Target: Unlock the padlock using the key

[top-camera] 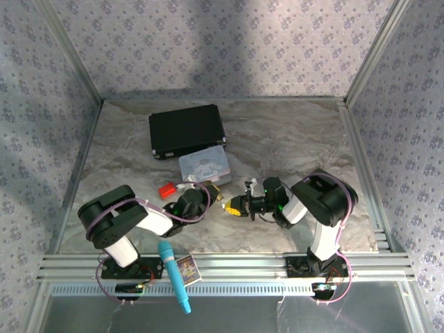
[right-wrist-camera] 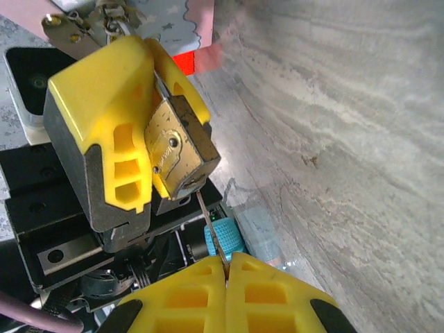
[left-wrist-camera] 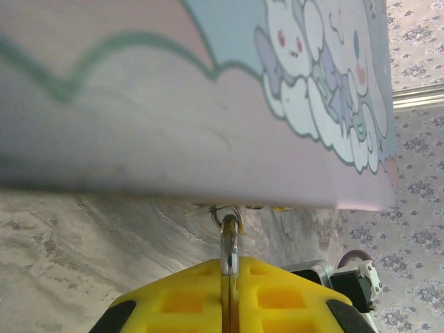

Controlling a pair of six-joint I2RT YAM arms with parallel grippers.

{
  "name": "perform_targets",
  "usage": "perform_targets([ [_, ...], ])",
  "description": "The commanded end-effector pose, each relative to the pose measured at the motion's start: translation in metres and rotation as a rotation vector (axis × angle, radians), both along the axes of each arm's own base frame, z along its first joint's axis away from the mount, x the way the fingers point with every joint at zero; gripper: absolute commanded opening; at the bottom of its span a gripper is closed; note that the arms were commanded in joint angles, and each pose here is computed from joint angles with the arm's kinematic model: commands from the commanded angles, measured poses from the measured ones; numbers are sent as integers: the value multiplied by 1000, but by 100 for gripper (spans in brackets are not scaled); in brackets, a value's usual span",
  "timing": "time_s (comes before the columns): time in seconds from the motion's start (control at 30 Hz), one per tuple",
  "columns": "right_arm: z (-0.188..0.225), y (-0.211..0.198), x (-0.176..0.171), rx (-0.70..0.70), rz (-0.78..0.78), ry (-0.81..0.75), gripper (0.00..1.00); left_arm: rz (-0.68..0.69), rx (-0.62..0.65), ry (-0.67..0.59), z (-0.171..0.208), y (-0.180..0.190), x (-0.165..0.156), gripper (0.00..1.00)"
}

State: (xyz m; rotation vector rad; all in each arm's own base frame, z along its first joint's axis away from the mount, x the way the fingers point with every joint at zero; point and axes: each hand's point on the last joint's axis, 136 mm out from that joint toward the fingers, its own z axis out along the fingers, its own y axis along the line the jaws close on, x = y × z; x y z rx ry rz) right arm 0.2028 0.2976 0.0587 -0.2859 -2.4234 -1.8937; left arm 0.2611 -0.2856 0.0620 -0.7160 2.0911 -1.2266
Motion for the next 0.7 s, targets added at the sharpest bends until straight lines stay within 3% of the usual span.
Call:
perform_targets([
  [0.0, 2, -2, -2, 23, 13, -5, 0, -13, -62, 79, -9, -5, -10, 0],
  [0.67, 13, -6, 8, 64, -12, -82, 0, -67, -41, 72, 2, -17, -11, 0],
])
